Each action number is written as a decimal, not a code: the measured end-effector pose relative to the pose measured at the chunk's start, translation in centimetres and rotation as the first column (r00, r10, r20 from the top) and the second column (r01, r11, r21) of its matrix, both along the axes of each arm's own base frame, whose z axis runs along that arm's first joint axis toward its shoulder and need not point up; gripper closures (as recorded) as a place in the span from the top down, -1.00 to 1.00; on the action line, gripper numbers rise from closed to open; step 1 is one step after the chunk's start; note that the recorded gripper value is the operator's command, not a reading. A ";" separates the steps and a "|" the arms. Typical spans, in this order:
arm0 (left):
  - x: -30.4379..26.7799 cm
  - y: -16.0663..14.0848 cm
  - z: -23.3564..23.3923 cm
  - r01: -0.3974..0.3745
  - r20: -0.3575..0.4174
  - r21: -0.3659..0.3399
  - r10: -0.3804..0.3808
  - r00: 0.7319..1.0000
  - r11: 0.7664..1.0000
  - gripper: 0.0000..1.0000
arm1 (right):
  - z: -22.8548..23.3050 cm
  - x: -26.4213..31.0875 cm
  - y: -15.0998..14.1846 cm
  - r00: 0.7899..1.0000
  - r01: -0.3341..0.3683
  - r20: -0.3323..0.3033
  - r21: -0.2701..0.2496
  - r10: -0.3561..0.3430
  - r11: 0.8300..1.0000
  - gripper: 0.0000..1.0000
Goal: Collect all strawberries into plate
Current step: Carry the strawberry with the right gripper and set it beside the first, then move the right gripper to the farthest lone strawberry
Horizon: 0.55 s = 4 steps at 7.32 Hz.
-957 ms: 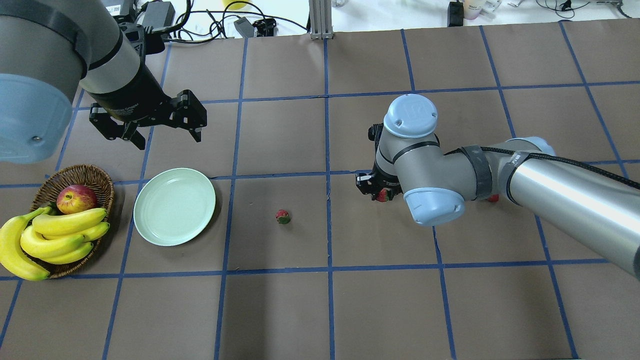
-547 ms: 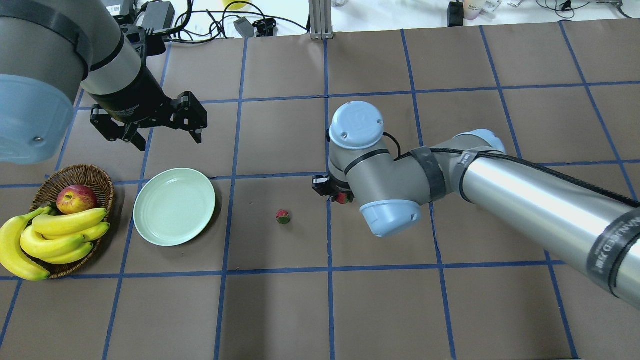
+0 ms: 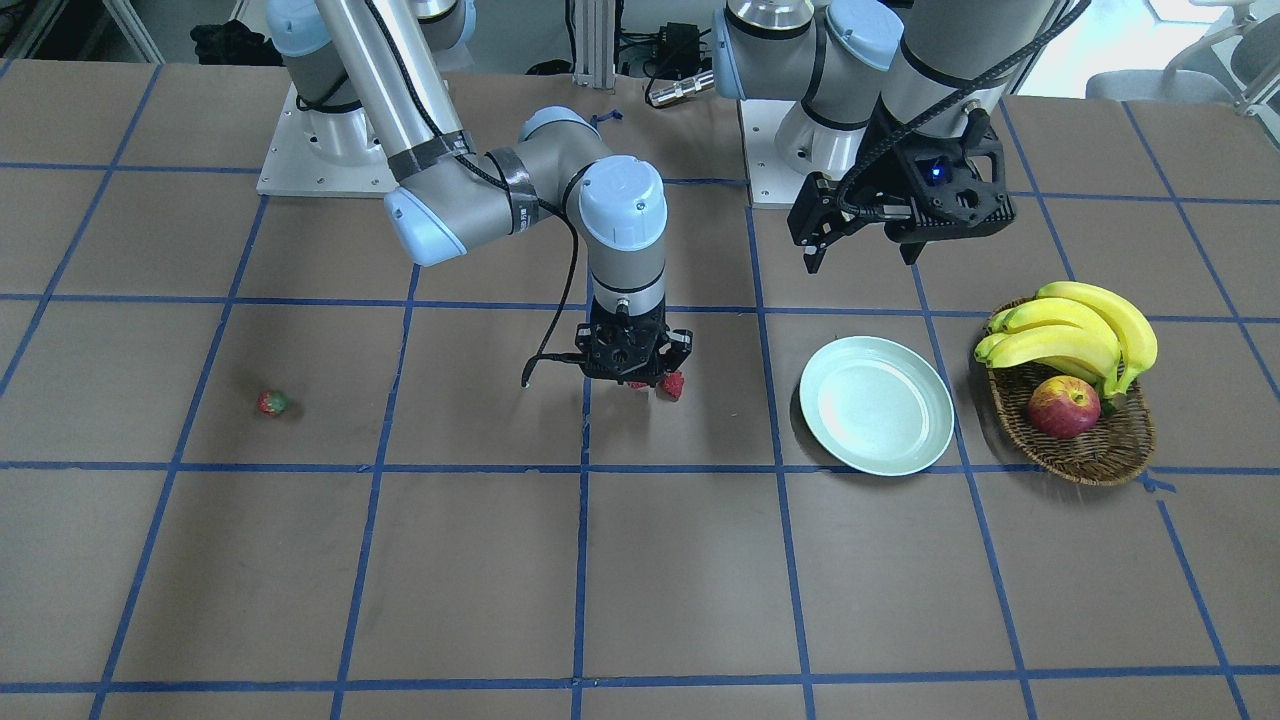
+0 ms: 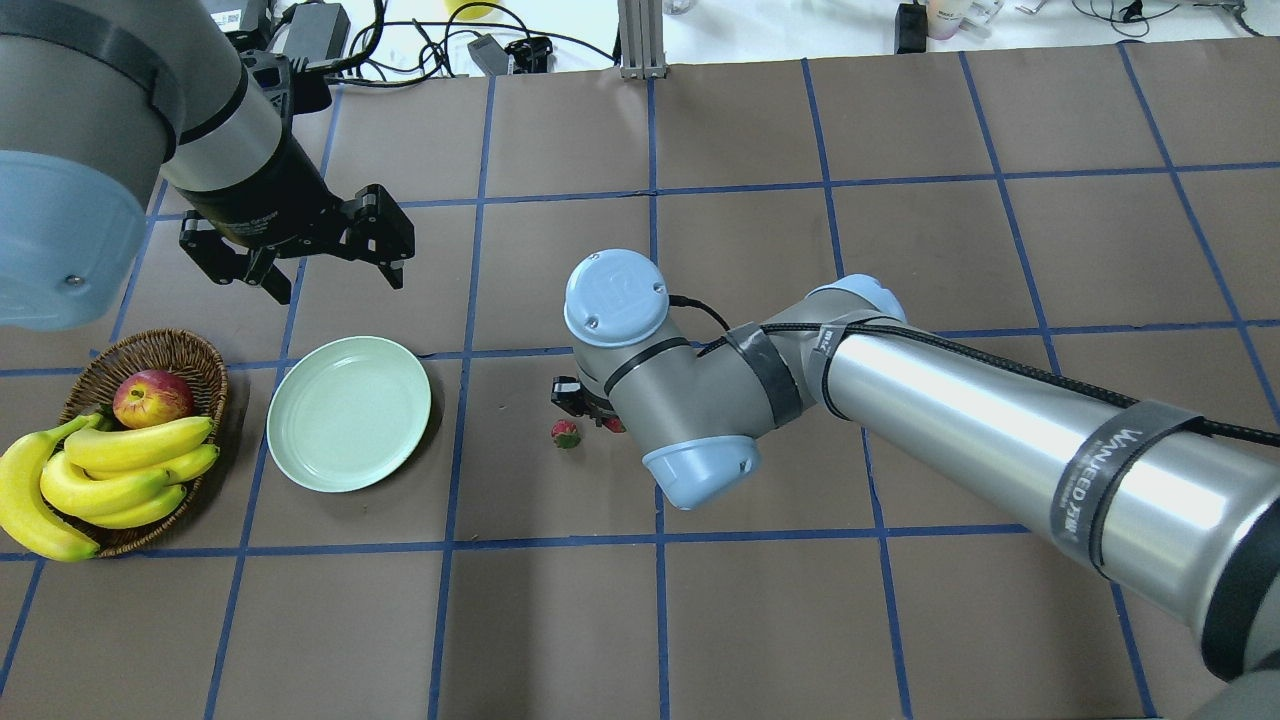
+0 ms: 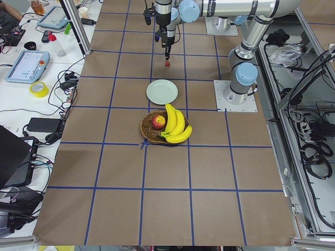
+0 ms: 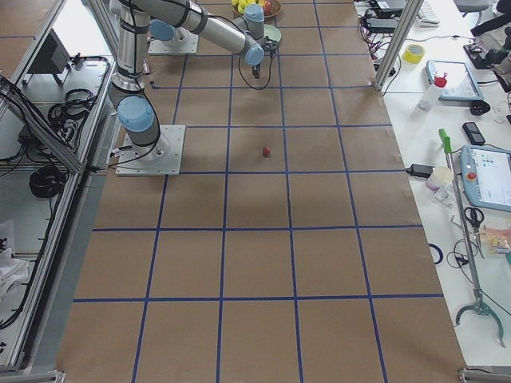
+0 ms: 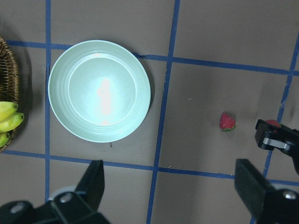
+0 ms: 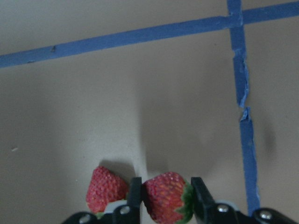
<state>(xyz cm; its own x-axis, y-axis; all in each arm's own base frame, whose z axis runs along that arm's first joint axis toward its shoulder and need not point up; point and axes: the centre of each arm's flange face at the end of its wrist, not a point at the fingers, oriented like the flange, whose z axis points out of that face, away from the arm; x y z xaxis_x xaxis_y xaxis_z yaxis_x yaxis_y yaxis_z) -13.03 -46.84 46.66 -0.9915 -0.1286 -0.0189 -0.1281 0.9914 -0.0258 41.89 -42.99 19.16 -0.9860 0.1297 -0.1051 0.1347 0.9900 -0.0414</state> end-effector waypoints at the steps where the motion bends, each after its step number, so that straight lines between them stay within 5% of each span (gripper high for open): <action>1: 0.0 0.0 0.1 0.000 0.000 -0.003 0.000 1.000 1.000 1.00 | -0.2 0.2 0.1 1.000 0.000 0.008 0.008 0.000 1.000 0.99; 4: 0.0 -0.1 0.3 0.000 0.000 -0.012 0.000 1.000 1.000 1.00 | 1.1 -0.4 -0.3 1.000 -0.015 0.013 0.001 0.015 1.000 1.00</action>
